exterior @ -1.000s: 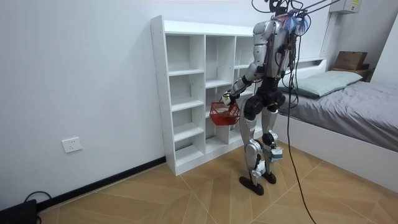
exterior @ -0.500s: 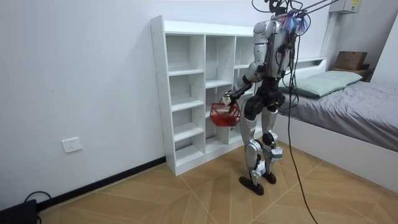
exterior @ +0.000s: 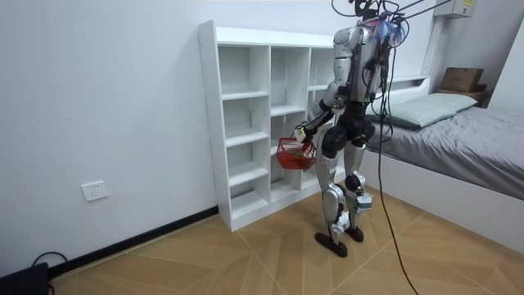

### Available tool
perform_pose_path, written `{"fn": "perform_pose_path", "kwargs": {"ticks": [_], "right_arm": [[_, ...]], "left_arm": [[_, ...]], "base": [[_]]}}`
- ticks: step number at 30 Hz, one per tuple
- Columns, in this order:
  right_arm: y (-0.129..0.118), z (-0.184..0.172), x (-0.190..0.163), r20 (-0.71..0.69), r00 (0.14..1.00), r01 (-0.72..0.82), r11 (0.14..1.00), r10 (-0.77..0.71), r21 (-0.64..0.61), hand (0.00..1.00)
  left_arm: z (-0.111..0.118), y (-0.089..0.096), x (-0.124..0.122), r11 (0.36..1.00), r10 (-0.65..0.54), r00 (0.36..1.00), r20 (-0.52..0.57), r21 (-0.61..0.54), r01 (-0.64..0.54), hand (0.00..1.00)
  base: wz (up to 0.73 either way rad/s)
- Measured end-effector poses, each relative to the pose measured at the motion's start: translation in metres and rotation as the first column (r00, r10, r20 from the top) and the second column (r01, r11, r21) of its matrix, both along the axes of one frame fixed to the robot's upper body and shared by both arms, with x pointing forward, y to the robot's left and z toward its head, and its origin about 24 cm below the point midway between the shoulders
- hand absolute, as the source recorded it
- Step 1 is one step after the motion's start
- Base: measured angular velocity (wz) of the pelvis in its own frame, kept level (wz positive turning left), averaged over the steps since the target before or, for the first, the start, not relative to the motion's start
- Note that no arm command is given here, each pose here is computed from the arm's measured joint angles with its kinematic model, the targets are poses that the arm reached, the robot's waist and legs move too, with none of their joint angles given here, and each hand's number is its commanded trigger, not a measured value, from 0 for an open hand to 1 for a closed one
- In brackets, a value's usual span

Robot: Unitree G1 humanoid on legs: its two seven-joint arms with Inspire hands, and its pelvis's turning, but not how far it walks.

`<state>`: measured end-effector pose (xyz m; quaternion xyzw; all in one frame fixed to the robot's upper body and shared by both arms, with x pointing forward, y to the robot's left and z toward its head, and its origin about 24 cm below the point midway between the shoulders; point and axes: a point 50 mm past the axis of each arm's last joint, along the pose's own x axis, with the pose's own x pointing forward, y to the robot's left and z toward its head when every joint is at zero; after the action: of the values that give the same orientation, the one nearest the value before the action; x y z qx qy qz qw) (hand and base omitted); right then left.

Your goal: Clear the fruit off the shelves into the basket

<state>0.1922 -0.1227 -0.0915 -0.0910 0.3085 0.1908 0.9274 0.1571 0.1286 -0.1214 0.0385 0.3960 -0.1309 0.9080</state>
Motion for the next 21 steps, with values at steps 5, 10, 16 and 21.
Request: {"fn": "perform_pose_path", "kwargs": {"ticks": [5, 10, 16, 21], "right_arm": [[-0.0001, -0.0002, -0.0001, -0.001, 1.0, 0.001, 1.0, -0.001, -0.001, 1.0], [0.0005, -0.0003, 0.0, 0.001, 1.0, 0.01, 1.0, -0.01, -0.002, 1.0], [0.0004, -0.0007, -0.0003, -0.001, 1.0, 0.01, 1.0, -0.01, -0.002, 1.0], [0.0009, -0.0017, -0.0009, -0.009, 1.0, 0.014, 1.0, -0.014, 0.003, 1.0]], "left_arm": [[-0.0002, 0.0, -0.0002, 1.0, 0.0, 1.0, -0.003, 0.001, 0.0, 1.0], [-0.0003, -0.0006, -0.0005, 1.0, -0.003, 1.0, -0.004, 0.001, 0.003, 1.0], [-0.0008, -0.0013, -0.0018, 1.0, -0.023, 1.0, -0.006, 0.008, 0.023, 1.0], [-0.0008, 0.0006, -0.0018, 1.0, -0.023, 1.0, -0.006, 0.014, 0.023, 1.0]], "base": [[0.0], [0.0], [0.0], [0.0]]}}
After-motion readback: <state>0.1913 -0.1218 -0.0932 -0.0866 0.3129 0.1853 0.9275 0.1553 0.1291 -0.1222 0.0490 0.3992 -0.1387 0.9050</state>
